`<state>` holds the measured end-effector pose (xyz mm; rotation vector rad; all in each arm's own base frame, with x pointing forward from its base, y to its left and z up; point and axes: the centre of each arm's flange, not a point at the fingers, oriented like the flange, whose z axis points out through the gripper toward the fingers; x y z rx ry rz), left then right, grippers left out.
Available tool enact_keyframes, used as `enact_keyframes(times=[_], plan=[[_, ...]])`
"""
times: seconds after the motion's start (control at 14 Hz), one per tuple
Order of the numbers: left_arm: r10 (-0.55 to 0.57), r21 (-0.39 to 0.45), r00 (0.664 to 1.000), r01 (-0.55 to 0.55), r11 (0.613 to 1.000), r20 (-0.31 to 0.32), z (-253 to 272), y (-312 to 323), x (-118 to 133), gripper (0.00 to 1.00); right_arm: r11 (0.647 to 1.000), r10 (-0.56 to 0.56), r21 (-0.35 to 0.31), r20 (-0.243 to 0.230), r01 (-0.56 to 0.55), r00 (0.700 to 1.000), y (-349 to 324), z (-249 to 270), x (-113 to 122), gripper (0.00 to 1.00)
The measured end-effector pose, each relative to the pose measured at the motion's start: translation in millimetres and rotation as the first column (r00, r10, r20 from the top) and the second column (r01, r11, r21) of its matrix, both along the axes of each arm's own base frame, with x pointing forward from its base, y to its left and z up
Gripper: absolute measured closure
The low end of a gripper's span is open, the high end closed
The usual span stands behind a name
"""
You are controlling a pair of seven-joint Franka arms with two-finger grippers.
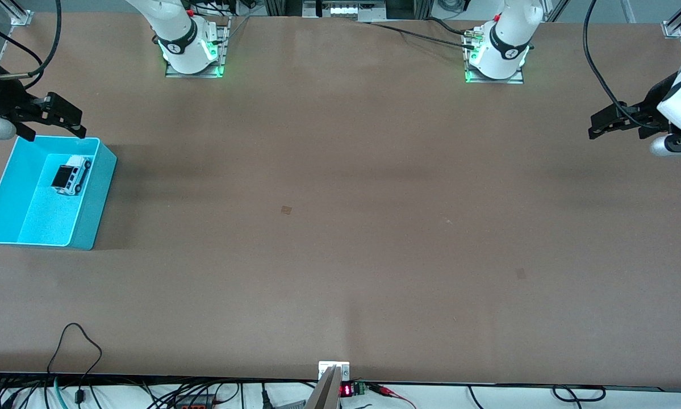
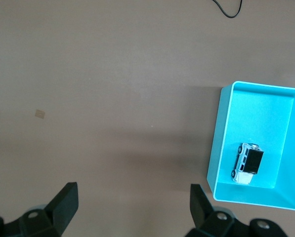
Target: Wind and store white jeep toy
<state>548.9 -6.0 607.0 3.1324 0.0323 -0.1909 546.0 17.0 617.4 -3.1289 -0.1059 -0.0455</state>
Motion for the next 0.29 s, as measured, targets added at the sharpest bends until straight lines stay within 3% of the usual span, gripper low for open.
enact_keyframes(times=[0.29], plan=[[0.0, 0.0, 1.0, 0.0, 1.0, -0.003, -0.2, 0.0, -0.3, 0.0, 1.0, -0.002, 0.0, -0.002, 0.002, 1.0, -1.2, -0.2, -0.1, 0.0]])
